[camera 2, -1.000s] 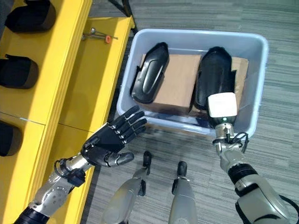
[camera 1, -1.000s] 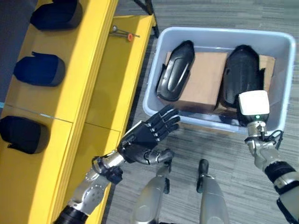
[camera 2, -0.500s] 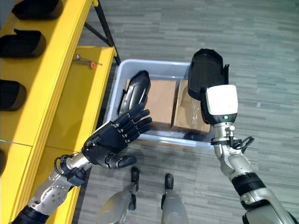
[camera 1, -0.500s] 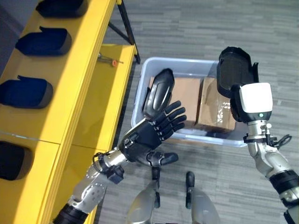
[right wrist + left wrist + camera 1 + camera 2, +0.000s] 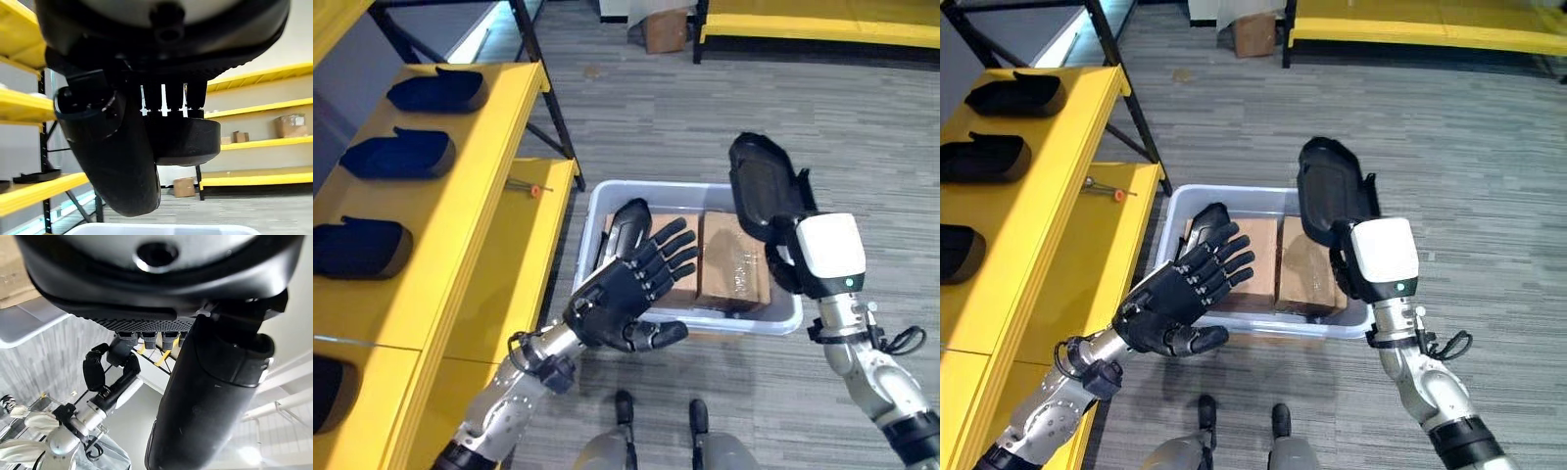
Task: Move parts from the plastic box to the shelf.
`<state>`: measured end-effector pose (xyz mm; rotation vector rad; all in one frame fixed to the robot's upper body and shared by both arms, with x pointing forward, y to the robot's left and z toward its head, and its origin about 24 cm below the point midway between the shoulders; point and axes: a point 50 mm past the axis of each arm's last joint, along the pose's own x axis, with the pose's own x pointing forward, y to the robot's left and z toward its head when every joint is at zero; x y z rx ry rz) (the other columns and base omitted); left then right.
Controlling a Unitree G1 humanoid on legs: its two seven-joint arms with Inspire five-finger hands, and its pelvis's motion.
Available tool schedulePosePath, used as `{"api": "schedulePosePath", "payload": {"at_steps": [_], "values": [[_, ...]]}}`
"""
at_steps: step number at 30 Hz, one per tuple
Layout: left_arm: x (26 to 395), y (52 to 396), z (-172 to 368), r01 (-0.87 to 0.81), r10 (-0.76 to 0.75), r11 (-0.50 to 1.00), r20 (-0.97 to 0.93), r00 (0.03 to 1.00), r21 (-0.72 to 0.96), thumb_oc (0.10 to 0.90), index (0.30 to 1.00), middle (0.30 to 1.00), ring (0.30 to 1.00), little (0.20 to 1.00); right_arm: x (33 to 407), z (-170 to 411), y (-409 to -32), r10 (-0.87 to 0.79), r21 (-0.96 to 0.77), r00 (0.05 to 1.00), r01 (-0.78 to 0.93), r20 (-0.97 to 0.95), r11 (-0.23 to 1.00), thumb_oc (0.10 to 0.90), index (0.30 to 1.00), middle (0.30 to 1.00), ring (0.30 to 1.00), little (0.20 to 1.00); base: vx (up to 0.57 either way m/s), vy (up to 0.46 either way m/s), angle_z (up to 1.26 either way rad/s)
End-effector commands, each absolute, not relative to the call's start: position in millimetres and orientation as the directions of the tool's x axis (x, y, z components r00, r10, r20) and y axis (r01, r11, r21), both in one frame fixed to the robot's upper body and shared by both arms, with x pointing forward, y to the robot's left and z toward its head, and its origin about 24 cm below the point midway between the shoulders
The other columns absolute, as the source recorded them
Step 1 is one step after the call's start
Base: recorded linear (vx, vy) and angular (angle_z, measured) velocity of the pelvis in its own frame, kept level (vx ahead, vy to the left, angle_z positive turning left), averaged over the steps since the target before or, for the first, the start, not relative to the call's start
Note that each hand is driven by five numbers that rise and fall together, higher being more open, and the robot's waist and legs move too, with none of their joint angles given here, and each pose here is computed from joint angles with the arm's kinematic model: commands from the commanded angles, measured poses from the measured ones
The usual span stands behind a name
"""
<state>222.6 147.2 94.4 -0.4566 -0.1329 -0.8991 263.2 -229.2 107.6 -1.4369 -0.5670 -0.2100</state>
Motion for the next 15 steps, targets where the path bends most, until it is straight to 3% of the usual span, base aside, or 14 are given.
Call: {"api": "schedulePosePath", "payload": {"at_steps": [1,10,12,13,15], "values": [[219.3,146.1,102.8,0.773,-0.664,0.562,0.396,0.634,-0.295,0.9,1.0,1.0,1.0,1.0,260.0,141.7,-225.5,0.224,-0.811,0.783,0.532,0.58,0.242,0.4,0.3,0.3,0.3,0.3,-0.07,-0.096,-0.18],[216.9,151.9,98.4,0.755,-0.65,0.578,0.385,0.655,-0.309,0.9,1.0,1.0,1.0,1.0,254.0,139.8,-227.3,0.203,-0.811,0.793,0.515,0.574,0.279,0.4,0.3,0.3,0.3,0.3,-0.05,-0.041,-0.02],[207.0,171.2,101.3,0.677,-0.542,0.678,0.426,0.724,-0.287,0.9,1.0,1.0,1.0,1.0,238.3,151.8,-228.2,0.193,-0.761,0.753,0.545,0.629,0.353,0.4,0.3,0.3,0.3,0.3,-0.33,-0.045,0.02],[201.1,175.5,99.0,0.697,-0.533,0.606,0.455,0.713,-0.383,0.9,1.0,1.0,1.0,1.0,230.5,147.3,-232.8,0.2,-0.786,0.774,0.53,0.602,0.318,0.4,0.3,0.3,0.3,0.3,-0.21,0.008,0.06],[197.9,178.4,96.2,0.715,-0.536,0.576,0.477,0.697,-0.397,0.9,1.0,1.0,1.0,1.0,226.8,140.8,-236.1,0.236,-0.825,0.794,0.508,0.56,0.246,0.4,0.3,0.3,0.3,0.3,-0.12,0.05,0.49]]}}
